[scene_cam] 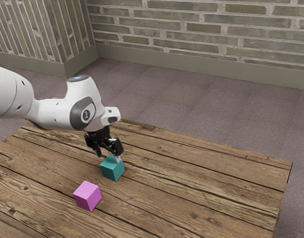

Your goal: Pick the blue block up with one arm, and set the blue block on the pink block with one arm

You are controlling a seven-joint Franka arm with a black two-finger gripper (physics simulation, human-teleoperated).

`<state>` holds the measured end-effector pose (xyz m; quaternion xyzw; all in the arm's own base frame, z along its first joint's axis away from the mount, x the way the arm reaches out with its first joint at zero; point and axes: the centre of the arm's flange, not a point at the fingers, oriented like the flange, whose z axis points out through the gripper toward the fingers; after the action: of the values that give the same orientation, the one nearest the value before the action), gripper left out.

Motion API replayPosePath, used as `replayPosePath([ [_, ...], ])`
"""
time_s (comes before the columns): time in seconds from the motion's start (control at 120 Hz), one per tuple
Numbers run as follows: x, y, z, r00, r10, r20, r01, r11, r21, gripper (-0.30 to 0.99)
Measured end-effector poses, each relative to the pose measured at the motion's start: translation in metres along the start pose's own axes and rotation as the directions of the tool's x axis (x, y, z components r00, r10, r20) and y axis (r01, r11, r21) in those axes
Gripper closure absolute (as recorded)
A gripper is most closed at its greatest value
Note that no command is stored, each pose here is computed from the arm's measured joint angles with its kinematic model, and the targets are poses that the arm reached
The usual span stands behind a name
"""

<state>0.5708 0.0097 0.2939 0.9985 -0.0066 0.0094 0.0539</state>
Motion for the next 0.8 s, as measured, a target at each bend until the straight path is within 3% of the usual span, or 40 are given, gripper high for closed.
replayPosePath([
  [0.45, -0.001, 0.002, 0.035, 1.000, 0.003, 0.027, -0.003, 1.000, -0.004, 0.00],
  [0.65, 0.001, 0.002, 0.033, 1.000, -0.009, 0.017, 0.009, 1.000, -0.011, 0.37],
  [0.8, 0.002, 0.008, -0.015, 0.999, 0.006, -0.046, -0.006, 1.000, -0.008, 0.36],
])
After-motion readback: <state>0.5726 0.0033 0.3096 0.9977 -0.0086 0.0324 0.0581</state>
